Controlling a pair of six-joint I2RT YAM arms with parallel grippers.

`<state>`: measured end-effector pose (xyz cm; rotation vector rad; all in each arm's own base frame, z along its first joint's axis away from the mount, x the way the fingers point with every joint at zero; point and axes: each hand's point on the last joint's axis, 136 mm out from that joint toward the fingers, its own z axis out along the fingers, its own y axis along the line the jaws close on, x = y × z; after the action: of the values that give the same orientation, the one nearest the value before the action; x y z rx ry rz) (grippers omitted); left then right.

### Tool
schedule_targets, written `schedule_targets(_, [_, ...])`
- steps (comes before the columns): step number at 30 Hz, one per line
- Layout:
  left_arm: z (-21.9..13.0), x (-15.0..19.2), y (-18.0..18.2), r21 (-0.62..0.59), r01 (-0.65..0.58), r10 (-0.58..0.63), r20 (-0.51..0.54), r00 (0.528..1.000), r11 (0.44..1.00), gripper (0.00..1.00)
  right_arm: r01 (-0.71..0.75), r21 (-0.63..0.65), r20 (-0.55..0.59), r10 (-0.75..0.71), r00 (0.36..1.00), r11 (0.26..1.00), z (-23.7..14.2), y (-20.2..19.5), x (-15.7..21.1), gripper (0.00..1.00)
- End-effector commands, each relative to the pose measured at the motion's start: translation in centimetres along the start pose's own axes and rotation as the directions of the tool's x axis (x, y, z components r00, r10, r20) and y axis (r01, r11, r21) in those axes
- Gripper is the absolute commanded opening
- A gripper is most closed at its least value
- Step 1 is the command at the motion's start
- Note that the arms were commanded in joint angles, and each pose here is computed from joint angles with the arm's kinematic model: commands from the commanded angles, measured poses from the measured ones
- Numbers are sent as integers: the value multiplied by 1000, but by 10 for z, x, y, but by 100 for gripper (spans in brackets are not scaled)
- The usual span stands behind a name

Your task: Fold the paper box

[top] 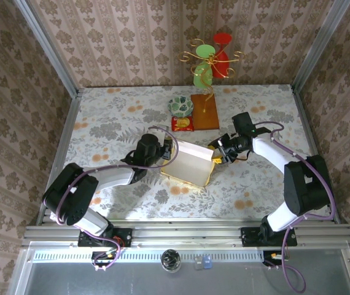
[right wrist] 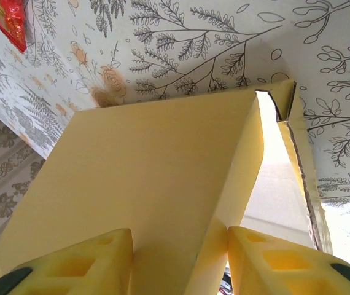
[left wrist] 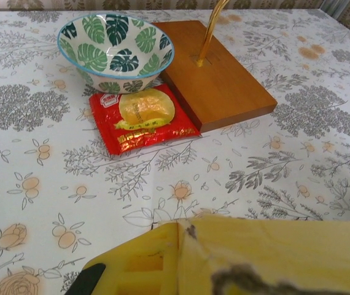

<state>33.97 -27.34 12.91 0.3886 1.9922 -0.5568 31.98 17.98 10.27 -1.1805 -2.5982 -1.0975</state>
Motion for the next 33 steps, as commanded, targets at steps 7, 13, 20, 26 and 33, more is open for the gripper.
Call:
schedule_targets(7, [-17,0,-7,53,75,-75,-1,997,996,14,111,87,49,-115,992,990,6,-18,4,37])
schedule_targets(13, [-29,11,-5,53,112,-110,-38,993,992,27,179,150,76,-192,978,972,10,-30,6,35])
schedule_targets(20, [-49,28,4,26,151,-148,-78,986,988,46,210,176,90,-228,969,962,13,-31,8,34])
schedule_targets(26, [-70,38,9,3,183,-181,-127,975,983,56,214,212,82,-235,968,954,15,-35,8,33])
schedule_targets(33, [-108,30,9,18,441,-426,-221,877,897,60,227,228,79,-251,965,947,14,-34,8,33])
